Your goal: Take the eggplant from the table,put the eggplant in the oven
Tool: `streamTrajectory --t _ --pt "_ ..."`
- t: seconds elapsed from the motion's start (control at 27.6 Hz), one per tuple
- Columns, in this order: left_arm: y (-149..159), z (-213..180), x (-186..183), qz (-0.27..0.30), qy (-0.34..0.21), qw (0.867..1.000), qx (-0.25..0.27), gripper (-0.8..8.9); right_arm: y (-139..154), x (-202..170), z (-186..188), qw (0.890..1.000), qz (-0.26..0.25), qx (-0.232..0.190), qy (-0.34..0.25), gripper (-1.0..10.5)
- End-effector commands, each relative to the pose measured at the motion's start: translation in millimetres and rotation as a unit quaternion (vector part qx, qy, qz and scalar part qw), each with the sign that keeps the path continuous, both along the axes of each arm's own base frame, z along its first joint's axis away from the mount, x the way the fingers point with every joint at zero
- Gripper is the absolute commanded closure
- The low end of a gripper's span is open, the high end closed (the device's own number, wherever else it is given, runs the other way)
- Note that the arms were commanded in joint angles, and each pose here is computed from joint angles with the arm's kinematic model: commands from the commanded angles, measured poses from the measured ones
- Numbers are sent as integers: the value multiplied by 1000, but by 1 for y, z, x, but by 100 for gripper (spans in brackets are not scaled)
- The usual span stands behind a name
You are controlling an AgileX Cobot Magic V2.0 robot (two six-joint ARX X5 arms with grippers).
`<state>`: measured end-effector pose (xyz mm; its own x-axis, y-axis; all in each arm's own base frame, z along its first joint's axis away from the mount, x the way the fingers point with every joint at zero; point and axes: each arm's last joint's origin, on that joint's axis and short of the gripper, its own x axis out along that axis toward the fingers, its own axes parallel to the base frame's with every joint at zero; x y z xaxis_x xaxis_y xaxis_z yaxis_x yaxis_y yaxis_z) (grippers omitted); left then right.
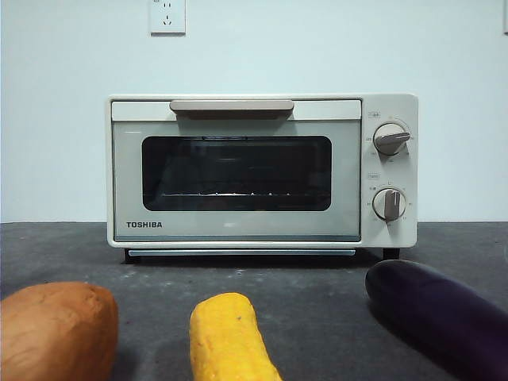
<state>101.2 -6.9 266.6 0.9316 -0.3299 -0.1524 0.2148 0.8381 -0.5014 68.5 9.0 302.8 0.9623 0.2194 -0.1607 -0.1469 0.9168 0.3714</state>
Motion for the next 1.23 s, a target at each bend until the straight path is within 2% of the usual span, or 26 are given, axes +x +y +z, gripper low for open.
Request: streamTrajectory --t 0.04,0.33,0.51,0.58,0.73,0.8,0.83,0.91,0.98,1.05,1.16,1.23 --pt "-1 17 7 -30 -8 999 36 806 0 2 13 999 8 -40 11 942" --pt "-7 43 31 -143 47 987 55 806 2 11 32 989 42 -98 101 942" --pt "-16 47 45 -197 76 976 55 806 5 20 27 973 103 -109 174 942" --pt "-20 45 48 -210 82 973 56 806 6 24 21 965 127 -99 209 933" --pt "-27 42 54 -231 93 967 56 806 11 30 10 937 190 -65 285 744" --pt "-30 40 56 -240 96 964 56 806 15 33 4 919 216 -52 326 647" --pt "-32 40 57 -245 97 963 57 806 18 35 0 906 233 -49 351 617" --pt "-35 40 59 -253 90 961 58 806 28 41 -7 880 282 -46 379 605" --pt "-37 42 60 -258 81 961 60 806 40 46 -13 864 309 -64 392 605" --pt "-38 41 60 -261 81 960 60 806 52 52 -22 858 305 -84 404 605" --pt "-38 41 60 -262 81 960 60 806 73 60 -39 854 262 -120 432 605" --pt "-38 41 60 -262 81 960 60 806 89 65 -50 845 246 -153 450 605"
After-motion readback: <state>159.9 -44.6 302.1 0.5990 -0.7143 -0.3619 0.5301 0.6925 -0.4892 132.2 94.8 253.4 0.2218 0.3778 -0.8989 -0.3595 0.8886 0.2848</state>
